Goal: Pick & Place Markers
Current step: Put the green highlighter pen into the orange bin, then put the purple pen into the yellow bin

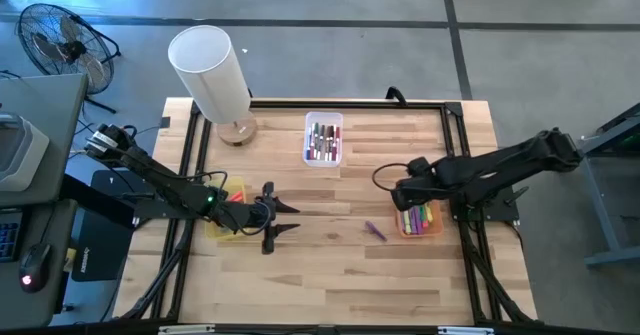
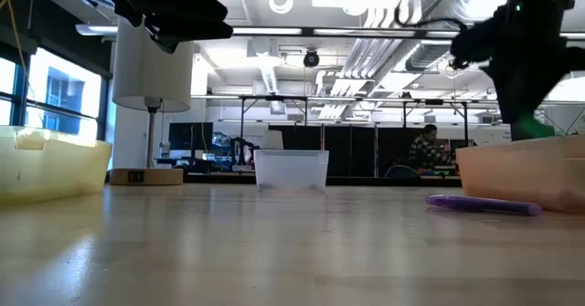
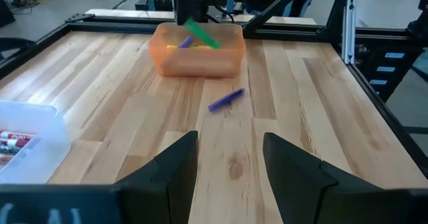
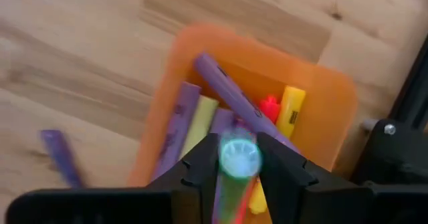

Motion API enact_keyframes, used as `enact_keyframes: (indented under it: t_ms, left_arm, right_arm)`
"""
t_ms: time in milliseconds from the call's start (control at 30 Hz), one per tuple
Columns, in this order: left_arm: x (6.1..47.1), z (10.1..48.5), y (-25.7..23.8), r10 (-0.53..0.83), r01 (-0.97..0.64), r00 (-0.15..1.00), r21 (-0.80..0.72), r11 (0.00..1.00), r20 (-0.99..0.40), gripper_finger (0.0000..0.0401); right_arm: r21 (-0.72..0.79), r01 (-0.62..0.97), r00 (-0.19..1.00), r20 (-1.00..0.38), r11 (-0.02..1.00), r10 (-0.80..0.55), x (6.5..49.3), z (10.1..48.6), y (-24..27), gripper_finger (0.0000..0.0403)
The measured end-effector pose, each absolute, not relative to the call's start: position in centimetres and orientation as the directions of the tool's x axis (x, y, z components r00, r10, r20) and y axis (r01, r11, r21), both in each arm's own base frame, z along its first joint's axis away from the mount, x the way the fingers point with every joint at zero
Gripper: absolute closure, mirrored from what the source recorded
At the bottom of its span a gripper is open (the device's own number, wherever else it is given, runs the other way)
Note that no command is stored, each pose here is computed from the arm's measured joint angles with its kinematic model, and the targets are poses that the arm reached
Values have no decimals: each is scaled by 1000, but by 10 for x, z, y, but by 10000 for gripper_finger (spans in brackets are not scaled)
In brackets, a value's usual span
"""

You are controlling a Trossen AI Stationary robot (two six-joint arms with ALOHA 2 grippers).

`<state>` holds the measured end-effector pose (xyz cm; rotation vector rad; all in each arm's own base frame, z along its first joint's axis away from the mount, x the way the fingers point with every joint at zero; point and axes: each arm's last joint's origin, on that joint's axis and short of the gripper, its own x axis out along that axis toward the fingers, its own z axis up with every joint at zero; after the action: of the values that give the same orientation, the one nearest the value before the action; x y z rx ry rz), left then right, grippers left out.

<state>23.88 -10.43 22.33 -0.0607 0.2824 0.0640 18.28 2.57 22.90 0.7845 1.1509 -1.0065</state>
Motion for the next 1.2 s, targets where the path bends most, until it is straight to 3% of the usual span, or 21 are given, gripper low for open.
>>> enact_keyframes:
  t_ms: [167, 367, 500, 633, 733, 833, 1000, 1200]
  left_arm:
    - [238, 222, -104, 49, -67, 954, -50, 997, -296, 234]
    - [238, 221, -105, 33, -51, 952, -52, 997, -303, 234]
    - [238, 221, -105, 33, -52, 952, -52, 997, -304, 234]
    - [238, 221, -105, 34, -51, 952, -51, 997, -304, 234]
    - [238, 221, -105, 32, -50, 952, -51, 997, -304, 234]
    - [238, 221, -105, 14, -33, 951, -56, 998, -308, 234]
    - [238, 220, -105, 15, -33, 950, -52, 998, -313, 234]
    - [238, 220, -105, 16, -33, 949, -50, 998, -313, 234]
  right_arm:
    - [-5, 932, 74, -976, 362, -205, 179, 211, 24, 288]
    - [5, 913, 91, -977, 407, -192, 182, 217, 25, 263]
    - [55, 856, 200, -952, 514, -231, 193, 237, 30, 261]
    - [162, 764, 409, -869, 624, -276, 210, 263, 41, 274]
    - [234, 672, 542, -802, 703, -250, 222, 275, 50, 287]
    - [279, 617, 595, -777, 736, -205, 232, 274, 57, 299]
    - [234, 602, 501, -855, 764, -133, 253, 243, 71, 312]
    - [143, 580, 310, -949, 802, -55, 285, 198, 85, 314]
